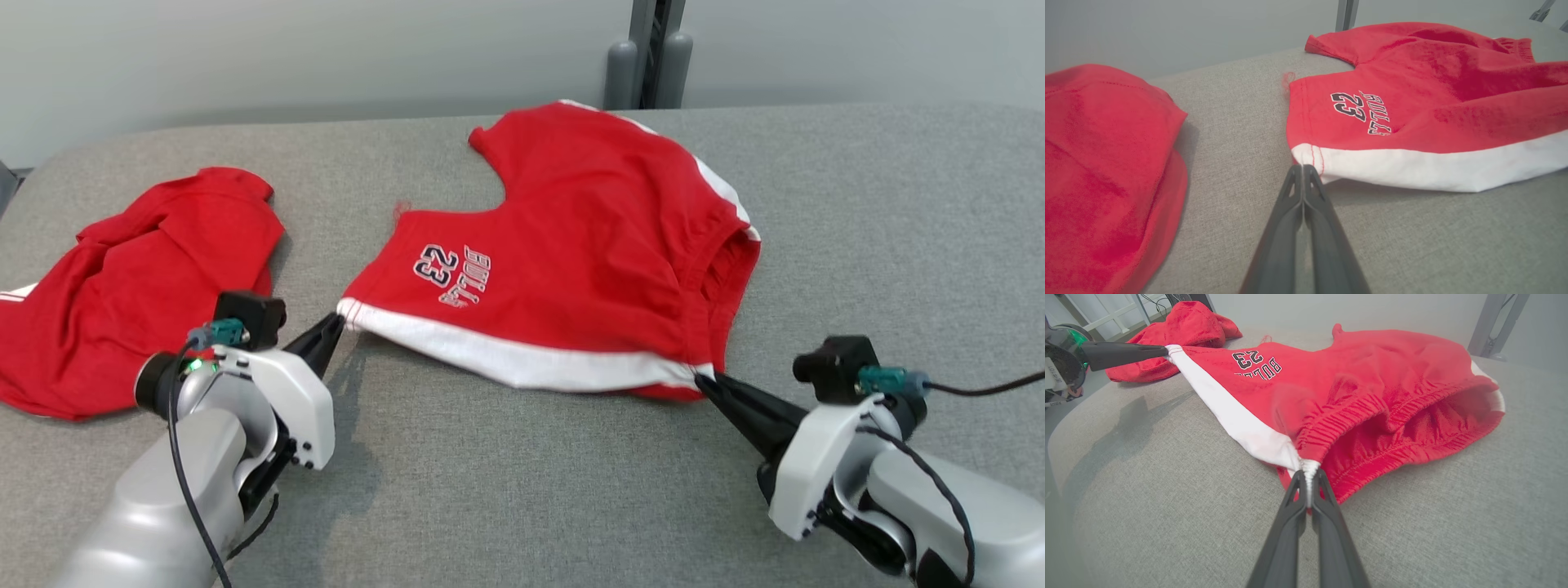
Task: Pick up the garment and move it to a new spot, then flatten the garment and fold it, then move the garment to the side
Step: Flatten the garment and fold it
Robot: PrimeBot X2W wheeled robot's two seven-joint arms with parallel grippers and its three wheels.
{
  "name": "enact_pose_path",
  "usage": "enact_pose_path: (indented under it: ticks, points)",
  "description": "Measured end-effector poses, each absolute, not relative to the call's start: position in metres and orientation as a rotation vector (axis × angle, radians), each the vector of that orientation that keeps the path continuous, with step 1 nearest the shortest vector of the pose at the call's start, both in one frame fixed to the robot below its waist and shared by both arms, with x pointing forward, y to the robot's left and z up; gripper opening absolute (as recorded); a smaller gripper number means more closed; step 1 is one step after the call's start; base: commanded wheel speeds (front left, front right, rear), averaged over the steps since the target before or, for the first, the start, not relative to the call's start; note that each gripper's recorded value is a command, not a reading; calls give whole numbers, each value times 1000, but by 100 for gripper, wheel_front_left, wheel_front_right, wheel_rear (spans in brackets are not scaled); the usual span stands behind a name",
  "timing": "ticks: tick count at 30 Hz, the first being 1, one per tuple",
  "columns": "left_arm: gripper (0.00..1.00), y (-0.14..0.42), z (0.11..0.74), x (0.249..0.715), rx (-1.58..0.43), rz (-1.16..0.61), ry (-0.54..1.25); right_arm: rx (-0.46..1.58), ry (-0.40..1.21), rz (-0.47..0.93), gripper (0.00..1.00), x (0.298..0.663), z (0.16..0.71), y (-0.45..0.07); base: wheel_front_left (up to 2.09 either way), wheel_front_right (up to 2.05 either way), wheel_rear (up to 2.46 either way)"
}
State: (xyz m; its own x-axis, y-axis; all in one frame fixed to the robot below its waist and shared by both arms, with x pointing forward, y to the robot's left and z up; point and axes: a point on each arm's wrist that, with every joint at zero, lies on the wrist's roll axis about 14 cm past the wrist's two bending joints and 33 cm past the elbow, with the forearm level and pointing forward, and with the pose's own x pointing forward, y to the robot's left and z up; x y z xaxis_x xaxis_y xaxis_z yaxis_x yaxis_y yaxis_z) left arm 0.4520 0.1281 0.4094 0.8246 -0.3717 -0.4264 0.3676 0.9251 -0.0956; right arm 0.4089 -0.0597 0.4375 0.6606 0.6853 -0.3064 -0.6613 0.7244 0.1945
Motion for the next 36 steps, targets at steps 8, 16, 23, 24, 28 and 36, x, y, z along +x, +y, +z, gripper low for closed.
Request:
enact_pose_path:
  ticks: [8, 16, 23, 24, 28, 36]
  points:
    - [0, 141, 404, 427, -11, -370, 485, 53, 455, 747, 0, 373, 414, -72, 0, 0, 0]
    - [0, 145, 398, 399, -7, -376, 504, 97, 554, 755, 0, 332, 402, -71, 0, 0, 0]
    - [0, 150, 389, 370, -10, -384, 528, 132, 626, 782, 0, 300, 402, -70, 0, 0, 0]
    - [0, 151, 388, 367, -13, -385, 531, 139, 640, 784, 0, 296, 402, -70, 0, 0, 0]
    - [0, 150, 384, 351, -41, -390, 533, 165, 671, 792, 0, 280, 400, -70, 0, 0, 0]
    - [0, 144, 387, 331, -71, -415, 521, 198, 674, 835, 0, 261, 406, -63, 0, 0, 0]
